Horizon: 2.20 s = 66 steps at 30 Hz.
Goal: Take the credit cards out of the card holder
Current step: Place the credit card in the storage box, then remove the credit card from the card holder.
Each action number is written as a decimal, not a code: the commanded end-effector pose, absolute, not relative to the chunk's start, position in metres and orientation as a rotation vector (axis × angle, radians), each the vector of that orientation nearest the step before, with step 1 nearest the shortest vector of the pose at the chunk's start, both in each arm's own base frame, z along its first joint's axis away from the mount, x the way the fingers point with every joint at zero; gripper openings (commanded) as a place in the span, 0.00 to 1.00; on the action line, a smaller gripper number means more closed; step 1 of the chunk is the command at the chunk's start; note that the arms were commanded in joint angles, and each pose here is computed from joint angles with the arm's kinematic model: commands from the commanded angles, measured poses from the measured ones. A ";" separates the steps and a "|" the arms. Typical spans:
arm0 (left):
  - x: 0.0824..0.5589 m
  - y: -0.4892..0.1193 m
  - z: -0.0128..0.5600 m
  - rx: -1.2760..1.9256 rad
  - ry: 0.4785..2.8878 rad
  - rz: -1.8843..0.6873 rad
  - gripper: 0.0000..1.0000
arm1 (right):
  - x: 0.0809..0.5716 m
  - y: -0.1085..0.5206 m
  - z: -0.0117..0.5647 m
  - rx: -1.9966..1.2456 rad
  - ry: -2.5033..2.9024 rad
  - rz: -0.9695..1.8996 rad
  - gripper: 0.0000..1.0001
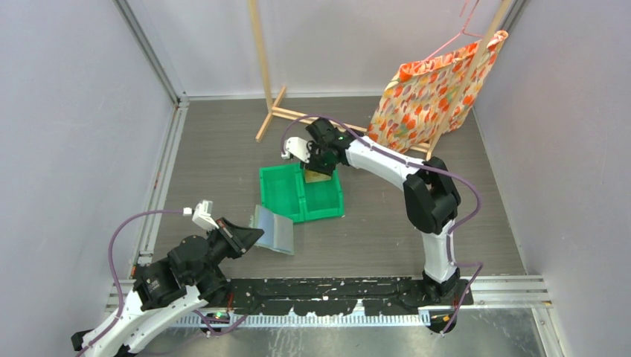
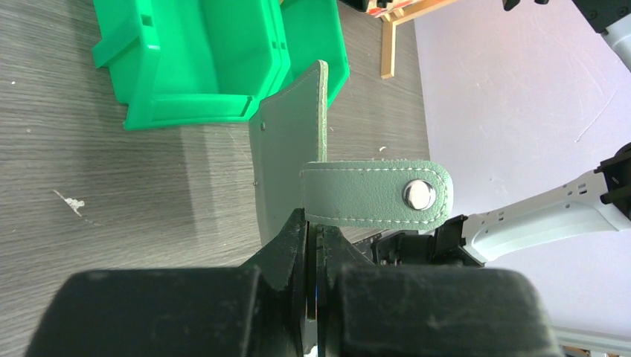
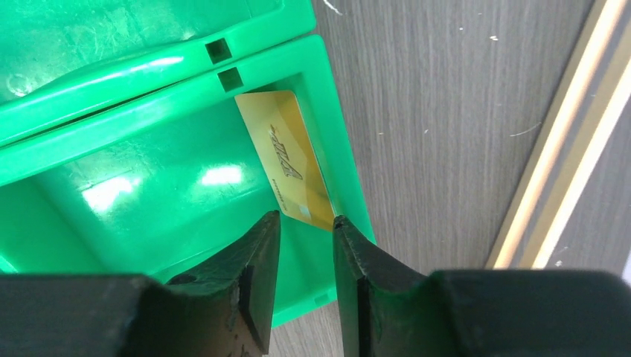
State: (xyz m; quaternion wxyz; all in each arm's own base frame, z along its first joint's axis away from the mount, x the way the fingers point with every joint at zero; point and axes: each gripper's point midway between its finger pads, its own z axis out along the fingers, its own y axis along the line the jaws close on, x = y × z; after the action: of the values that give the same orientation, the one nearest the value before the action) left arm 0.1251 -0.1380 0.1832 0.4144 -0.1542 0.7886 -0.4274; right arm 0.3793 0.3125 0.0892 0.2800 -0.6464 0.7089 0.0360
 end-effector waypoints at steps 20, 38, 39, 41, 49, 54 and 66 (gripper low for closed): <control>0.119 -0.153 0.210 -0.271 1.904 -1.199 0.00 | 0.310 0.318 0.239 -1.031 1.972 0.379 0.55; 0.098 -0.225 0.180 -0.131 1.949 -1.593 0.00 | 0.162 0.250 0.184 0.091 2.207 1.146 0.51; 0.099 -0.227 0.169 -0.156 1.968 -1.594 0.01 | 0.157 0.247 0.176 0.109 2.225 1.135 0.49; 0.102 -0.227 0.158 -0.206 1.972 -1.601 0.01 | 0.155 0.242 0.168 0.140 2.229 1.110 0.35; 0.109 -0.217 0.102 -0.326 2.108 -1.455 0.00 | 0.147 0.272 0.142 0.167 2.232 1.185 0.16; 0.109 -0.192 0.078 -0.360 2.225 -1.228 0.00 | 0.149 0.301 0.133 0.153 2.240 1.185 0.16; 0.119 -0.190 0.098 -0.323 2.261 -1.091 0.01 | 0.154 0.290 0.111 0.228 2.255 1.069 0.28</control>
State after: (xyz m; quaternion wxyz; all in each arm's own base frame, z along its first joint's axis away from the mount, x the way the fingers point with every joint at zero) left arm 0.1139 -0.1932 0.0868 0.2882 -0.1354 0.8379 -0.4433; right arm 0.1400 0.2970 0.0891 0.2665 0.0579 0.8759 0.3980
